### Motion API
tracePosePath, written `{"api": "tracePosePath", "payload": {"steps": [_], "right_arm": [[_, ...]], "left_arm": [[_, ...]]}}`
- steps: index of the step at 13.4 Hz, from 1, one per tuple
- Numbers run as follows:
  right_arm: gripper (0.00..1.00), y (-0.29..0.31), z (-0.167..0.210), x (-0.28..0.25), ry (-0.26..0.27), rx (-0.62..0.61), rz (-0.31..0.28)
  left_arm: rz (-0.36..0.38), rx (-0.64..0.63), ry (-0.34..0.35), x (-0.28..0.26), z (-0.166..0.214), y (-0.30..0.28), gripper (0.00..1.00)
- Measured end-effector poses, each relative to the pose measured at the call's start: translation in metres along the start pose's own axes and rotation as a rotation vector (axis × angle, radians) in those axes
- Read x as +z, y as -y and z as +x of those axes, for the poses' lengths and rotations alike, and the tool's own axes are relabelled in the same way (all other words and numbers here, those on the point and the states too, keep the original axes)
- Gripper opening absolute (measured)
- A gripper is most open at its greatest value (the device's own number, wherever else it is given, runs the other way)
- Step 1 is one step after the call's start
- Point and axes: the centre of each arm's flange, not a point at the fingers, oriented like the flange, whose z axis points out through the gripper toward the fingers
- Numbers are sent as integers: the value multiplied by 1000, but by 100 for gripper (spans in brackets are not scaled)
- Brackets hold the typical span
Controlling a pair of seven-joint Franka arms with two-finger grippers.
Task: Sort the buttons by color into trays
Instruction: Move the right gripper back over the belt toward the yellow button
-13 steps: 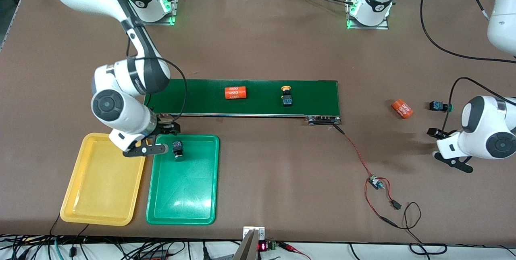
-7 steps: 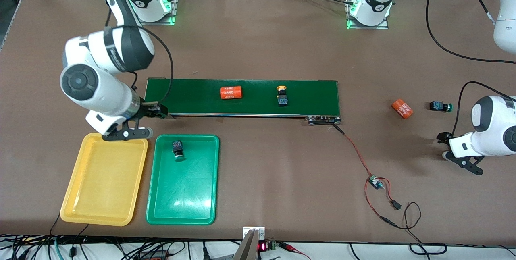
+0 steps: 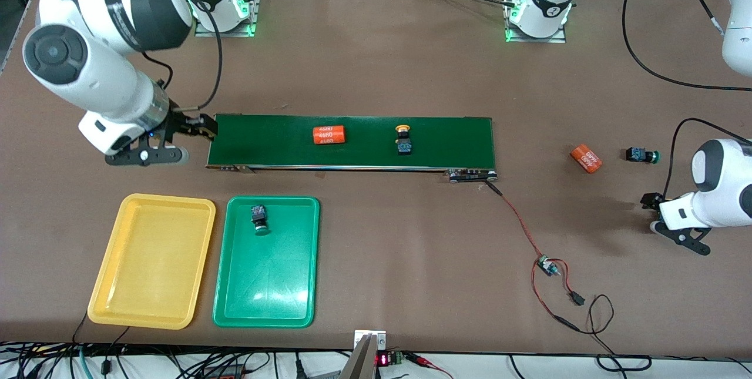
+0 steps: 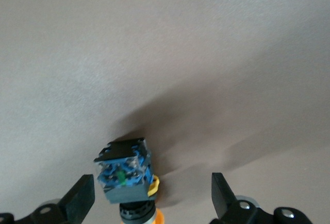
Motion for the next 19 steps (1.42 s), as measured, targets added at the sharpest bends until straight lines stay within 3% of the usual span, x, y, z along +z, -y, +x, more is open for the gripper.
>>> {"api": "tracePosePath", "payload": {"steps": [2, 5, 8, 11, 12, 14, 16, 19], "right_arm": [[91, 1, -17, 1, -31, 23, 50], [91, 13, -38, 17, -57, 94, 68], [91, 49, -52, 30, -48, 121, 63], [91, 71, -61, 37, -37, 154, 55], [91, 79, -64, 39, -35, 163, 48], [91, 97, -69, 46, -42, 183, 30], [91, 117, -71, 56, -53, 205, 27], [91, 134, -68, 74, -68, 223, 16]], "left_arm": [[1, -34, -1, -1, 1, 0, 100], [-2, -59, 1, 2, 1, -1, 95], [-12, -66, 9, 10, -2, 0, 59], [-26, -74, 13, 21, -7, 2, 54], [-25, -76, 10, 19, -6, 3, 45], [-21, -74, 4, 10, -4, 2, 42], [-85, -67, 29, -6, 5, -13, 42], [-262, -71, 60, -64, 20, -52, 42]]}}
